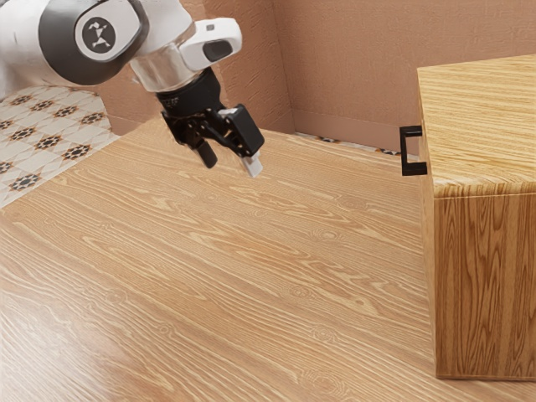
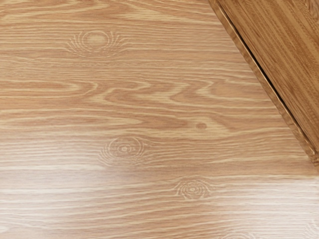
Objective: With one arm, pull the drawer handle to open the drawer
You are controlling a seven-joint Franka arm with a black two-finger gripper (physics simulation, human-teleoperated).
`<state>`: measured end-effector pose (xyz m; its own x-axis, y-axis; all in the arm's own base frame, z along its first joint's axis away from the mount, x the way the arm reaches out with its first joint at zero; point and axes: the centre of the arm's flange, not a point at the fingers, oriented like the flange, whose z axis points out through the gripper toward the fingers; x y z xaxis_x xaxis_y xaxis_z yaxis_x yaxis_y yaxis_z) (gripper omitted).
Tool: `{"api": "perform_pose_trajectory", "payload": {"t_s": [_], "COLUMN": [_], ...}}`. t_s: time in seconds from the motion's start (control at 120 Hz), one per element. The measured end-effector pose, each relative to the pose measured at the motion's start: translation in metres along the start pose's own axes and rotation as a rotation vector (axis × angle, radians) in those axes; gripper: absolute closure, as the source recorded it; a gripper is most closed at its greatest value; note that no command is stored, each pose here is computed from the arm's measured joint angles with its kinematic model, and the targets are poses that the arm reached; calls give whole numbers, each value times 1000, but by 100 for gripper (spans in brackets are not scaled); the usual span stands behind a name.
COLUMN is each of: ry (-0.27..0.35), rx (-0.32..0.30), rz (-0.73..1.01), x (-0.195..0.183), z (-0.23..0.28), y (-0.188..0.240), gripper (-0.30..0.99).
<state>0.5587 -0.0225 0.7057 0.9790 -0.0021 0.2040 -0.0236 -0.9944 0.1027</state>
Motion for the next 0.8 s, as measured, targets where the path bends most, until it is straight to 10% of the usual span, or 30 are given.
{"api": "perform_pose_trajectory", "payload": {"t_s": [0.8], "ry": [200], "rx": [-126], "rz": [-171], "x": [70], "z": [33], "y": [44], "gripper": [0]}}
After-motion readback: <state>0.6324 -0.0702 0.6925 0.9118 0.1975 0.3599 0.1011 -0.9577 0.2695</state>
